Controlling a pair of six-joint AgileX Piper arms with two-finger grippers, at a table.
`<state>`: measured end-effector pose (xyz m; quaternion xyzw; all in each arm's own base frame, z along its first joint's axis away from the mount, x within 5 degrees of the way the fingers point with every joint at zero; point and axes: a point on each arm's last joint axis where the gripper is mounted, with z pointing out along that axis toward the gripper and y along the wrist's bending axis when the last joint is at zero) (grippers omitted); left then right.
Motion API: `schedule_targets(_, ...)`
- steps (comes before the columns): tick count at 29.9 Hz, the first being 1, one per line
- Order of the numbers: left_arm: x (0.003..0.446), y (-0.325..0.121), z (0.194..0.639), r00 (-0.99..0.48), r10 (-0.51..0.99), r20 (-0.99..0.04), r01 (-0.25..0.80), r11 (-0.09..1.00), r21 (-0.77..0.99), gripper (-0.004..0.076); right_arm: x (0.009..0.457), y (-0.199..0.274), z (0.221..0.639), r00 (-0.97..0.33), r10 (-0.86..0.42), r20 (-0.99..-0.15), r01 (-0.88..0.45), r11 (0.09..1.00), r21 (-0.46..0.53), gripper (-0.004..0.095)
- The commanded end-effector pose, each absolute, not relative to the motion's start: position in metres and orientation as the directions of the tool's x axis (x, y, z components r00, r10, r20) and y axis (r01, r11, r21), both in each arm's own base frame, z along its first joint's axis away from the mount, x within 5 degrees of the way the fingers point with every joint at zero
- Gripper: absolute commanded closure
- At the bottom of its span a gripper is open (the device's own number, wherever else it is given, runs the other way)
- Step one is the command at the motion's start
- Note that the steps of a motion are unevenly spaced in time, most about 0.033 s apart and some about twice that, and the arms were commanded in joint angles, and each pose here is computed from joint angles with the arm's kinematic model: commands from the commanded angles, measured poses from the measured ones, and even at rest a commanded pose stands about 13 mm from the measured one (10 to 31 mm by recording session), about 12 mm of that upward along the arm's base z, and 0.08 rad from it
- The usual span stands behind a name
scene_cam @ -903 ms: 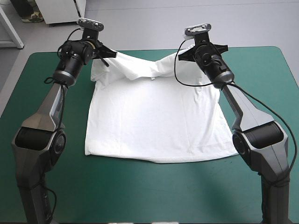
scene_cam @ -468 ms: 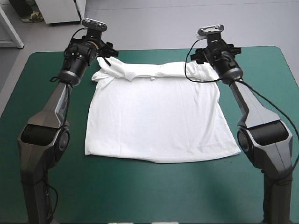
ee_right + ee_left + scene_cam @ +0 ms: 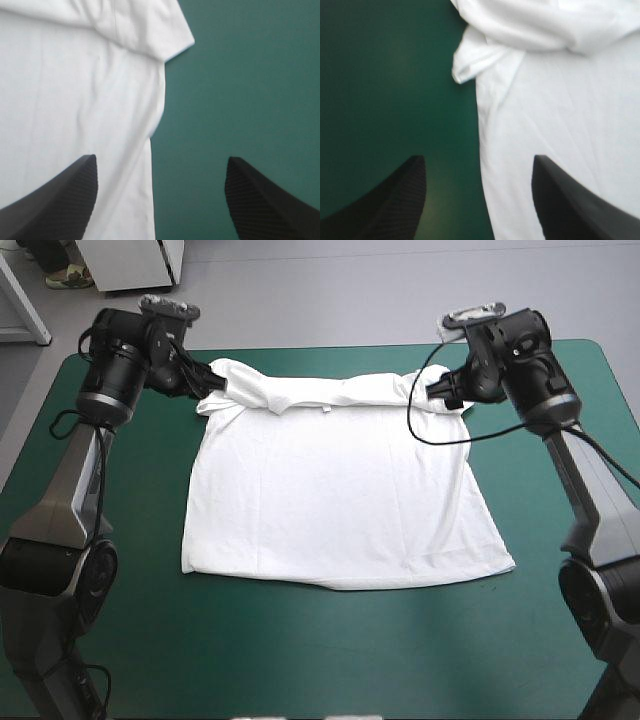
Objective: Fold the cloth
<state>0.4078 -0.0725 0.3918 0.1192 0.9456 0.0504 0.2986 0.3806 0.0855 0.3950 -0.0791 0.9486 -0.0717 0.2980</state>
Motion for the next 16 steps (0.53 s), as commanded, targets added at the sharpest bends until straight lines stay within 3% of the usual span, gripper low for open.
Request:
schedule_targets(1, 0.366, -0.066, 0.408, -0.811, 0.259, -0.525, 0.207, 0.966, 0.155, 0.0297, 0.337, 0.068, 0.421, -0.774, -0.212, -0.597, -0.092, 0.970, -0.225, 0.0252)
schedule_targets(6, 0.322, -0.054, 0.368, -0.888, 0.281, -0.364, 0.232, 0.957, 0.175, 0.0297, 0.291, 0.053, 0.398, -0.826, -0.224, -0.517, -0.103, 0.962, -0.252, 0.0252)
schedule_targets(12, 0.274, -0.049, 0.325, -0.944, 0.254, -0.212, 0.240, 0.967, 0.089, 0.0297, 0.244, 0.051, 0.370, -0.875, -0.190, -0.446, -0.141, 0.980, -0.142, 0.0252)
schedule_targets(16, 0.273, -0.044, 0.297, -0.965, 0.209, -0.159, 0.210, 0.978, 0.008, 0.0297, 0.236, 0.053, 0.352, -0.904, -0.178, -0.390, -0.150, 0.984, -0.100, 0.0252)
